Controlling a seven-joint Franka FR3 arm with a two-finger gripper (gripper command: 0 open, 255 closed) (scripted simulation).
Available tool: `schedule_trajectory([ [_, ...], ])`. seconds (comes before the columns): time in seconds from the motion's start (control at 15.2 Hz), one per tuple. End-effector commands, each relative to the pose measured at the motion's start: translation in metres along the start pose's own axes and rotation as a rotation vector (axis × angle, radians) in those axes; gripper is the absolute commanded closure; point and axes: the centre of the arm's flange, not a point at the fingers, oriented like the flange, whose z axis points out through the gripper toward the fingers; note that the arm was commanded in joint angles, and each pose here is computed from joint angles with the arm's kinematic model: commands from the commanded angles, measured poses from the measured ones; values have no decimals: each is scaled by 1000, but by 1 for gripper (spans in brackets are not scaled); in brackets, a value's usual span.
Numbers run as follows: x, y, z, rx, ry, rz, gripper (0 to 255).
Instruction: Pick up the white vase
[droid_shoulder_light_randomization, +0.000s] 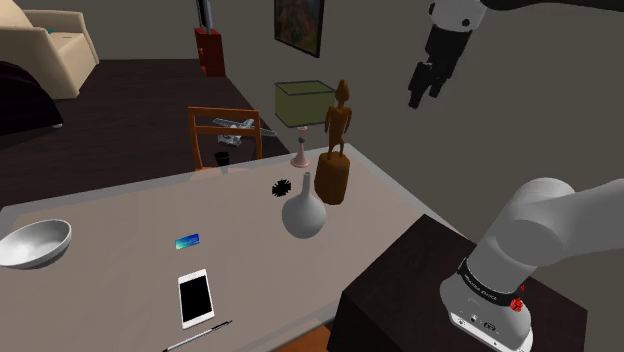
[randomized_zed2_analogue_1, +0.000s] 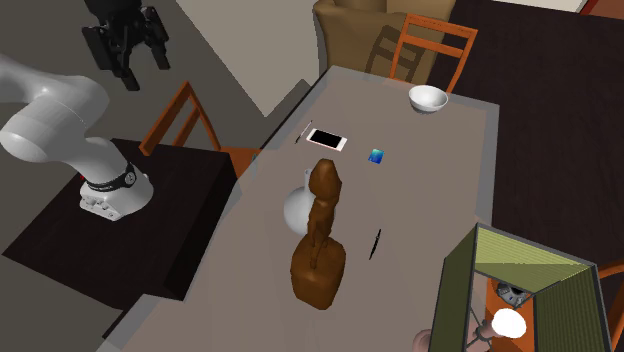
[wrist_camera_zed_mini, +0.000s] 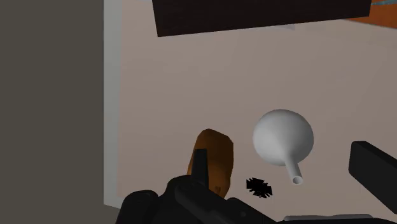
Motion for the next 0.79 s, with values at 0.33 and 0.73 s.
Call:
schedule_trajectory([
  [0.33, 38, -21, 50, 17, -16, 39, 0],
  [0.73, 85, -46, 110, 37, -36, 86, 0],
])
